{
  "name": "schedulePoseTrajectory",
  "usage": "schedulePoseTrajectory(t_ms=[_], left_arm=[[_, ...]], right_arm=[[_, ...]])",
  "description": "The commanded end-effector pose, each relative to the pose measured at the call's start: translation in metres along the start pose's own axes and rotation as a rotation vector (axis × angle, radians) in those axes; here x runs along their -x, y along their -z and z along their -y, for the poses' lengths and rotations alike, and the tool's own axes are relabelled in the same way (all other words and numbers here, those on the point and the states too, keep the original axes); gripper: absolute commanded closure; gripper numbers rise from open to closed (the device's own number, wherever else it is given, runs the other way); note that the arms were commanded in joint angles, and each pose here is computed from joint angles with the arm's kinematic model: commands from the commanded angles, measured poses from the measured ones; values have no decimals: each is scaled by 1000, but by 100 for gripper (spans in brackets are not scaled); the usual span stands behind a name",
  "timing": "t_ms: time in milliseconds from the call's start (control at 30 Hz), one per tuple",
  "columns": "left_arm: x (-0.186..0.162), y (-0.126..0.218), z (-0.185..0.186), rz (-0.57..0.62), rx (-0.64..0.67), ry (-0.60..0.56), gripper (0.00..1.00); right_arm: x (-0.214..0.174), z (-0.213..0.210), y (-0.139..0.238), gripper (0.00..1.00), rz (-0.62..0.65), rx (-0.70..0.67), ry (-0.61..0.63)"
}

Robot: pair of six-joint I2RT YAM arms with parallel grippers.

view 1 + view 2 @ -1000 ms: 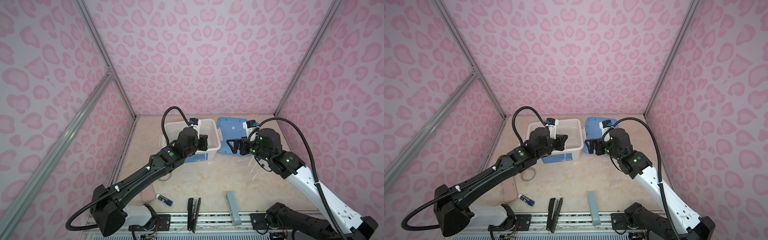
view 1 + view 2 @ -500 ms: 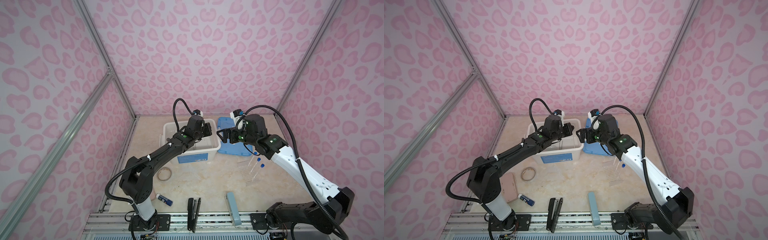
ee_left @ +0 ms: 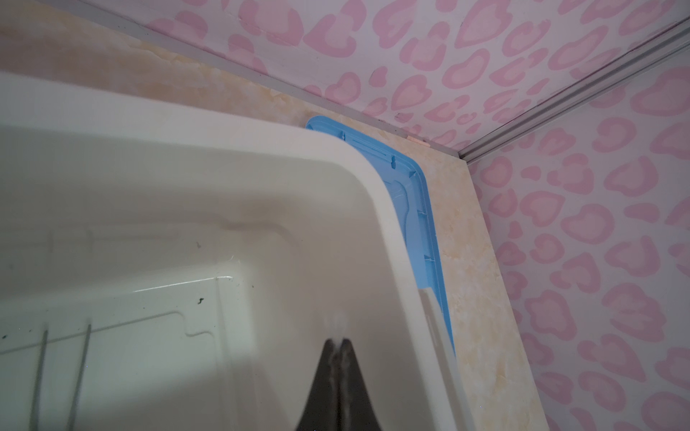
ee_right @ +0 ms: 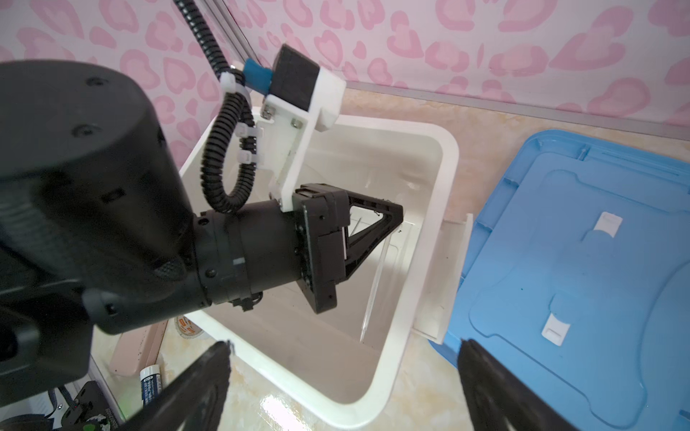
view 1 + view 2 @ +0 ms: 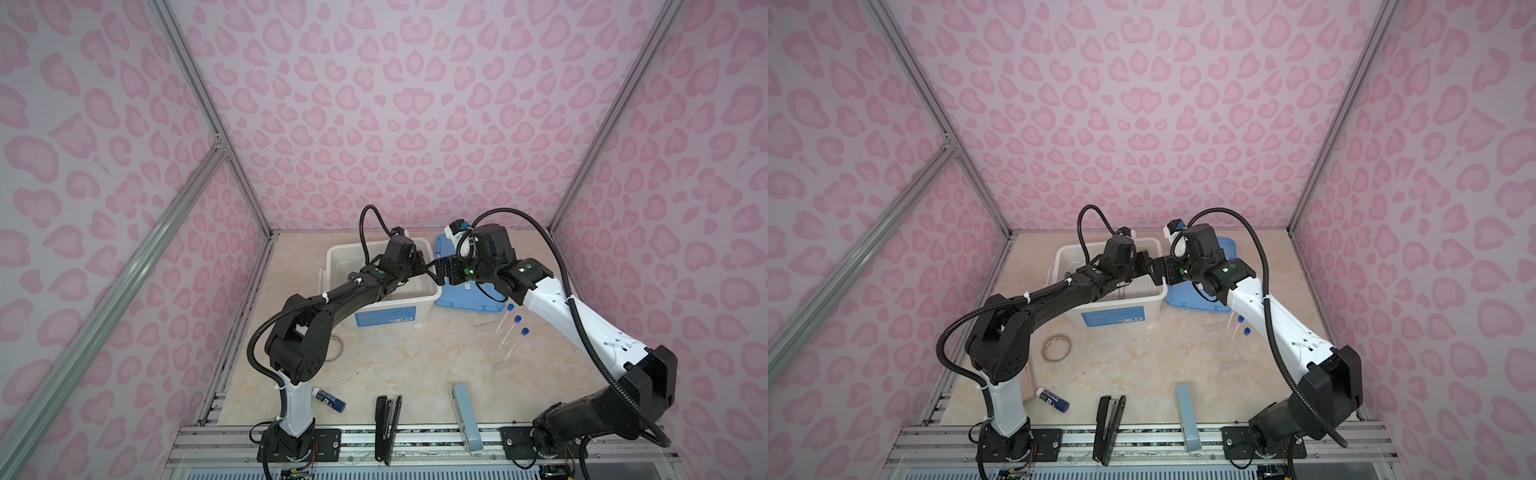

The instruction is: Organize the chemistry lab equipment

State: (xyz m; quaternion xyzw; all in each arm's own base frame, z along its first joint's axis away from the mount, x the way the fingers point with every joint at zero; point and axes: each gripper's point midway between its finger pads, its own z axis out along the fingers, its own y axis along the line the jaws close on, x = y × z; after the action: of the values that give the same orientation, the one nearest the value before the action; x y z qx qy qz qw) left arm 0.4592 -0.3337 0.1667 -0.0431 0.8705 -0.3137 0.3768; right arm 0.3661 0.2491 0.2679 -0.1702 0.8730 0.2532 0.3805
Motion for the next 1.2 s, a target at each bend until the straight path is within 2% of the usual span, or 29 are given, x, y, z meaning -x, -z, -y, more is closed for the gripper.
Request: schedulePoseTrajectory(t_ms=[0, 200, 800, 1167], left_arm=[[-3, -11, -2, 13, -23, 21, 97], [-20, -25, -19, -18, 16, 18, 97], [-57, -53, -55, -110, 113, 20, 94], [-65, -59, -62, -142, 129, 17, 84]], right_arm=[[-2, -2, -4, 4, -14, 17, 13], [-7, -9, -9, 5, -29, 60, 23], [-12, -7, -14, 6, -41, 46, 19], [-15, -4, -14, 6, -51, 33, 24]])
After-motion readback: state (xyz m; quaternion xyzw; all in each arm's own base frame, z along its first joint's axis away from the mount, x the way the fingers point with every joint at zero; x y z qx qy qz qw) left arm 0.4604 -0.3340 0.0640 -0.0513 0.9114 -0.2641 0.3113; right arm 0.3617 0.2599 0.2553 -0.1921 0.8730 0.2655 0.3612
